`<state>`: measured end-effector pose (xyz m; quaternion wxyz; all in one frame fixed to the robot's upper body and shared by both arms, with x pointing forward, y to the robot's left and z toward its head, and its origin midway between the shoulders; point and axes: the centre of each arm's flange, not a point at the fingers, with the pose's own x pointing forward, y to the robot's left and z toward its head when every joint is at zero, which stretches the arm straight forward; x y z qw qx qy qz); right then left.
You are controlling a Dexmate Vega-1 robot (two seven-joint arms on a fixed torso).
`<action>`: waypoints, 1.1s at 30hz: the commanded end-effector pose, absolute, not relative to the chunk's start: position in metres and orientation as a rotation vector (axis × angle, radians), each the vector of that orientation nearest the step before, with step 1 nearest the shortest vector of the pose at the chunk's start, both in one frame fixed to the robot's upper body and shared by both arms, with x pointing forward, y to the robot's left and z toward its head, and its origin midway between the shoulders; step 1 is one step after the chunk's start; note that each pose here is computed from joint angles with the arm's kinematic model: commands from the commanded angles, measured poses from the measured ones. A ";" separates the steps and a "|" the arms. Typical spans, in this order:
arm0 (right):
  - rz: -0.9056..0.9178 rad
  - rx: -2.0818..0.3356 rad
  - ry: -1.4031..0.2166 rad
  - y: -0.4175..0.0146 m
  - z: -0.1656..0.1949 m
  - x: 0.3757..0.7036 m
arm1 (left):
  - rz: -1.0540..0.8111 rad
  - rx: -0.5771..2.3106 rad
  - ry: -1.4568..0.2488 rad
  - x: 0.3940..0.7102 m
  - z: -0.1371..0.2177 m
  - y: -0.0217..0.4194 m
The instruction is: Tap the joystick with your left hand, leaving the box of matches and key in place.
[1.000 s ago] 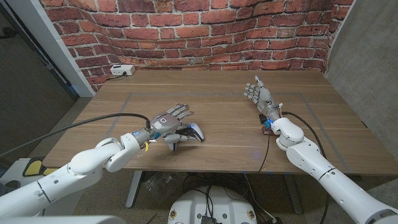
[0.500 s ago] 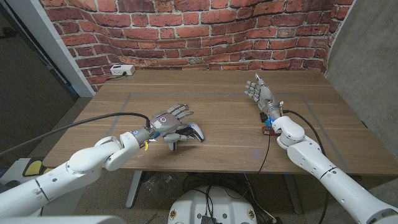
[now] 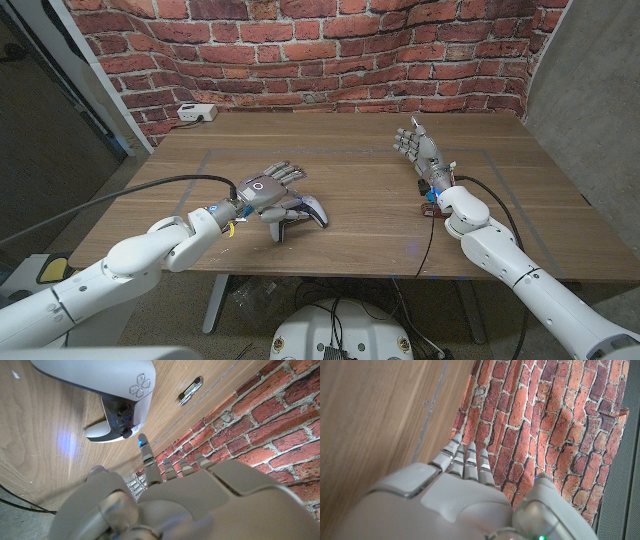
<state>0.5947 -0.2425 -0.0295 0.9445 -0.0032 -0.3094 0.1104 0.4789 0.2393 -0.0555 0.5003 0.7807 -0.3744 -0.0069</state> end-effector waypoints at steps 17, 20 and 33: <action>0.207 0.020 -0.666 -0.239 -0.033 0.591 | 0.091 1.655 -0.961 0.470 -0.032 0.257; 0.211 0.018 -0.666 -0.237 -0.033 0.592 | 0.105 1.610 -0.973 0.470 -0.028 0.259; 0.199 0.021 -0.676 -0.241 -0.039 0.588 | 0.087 1.314 -0.967 0.481 -0.010 0.277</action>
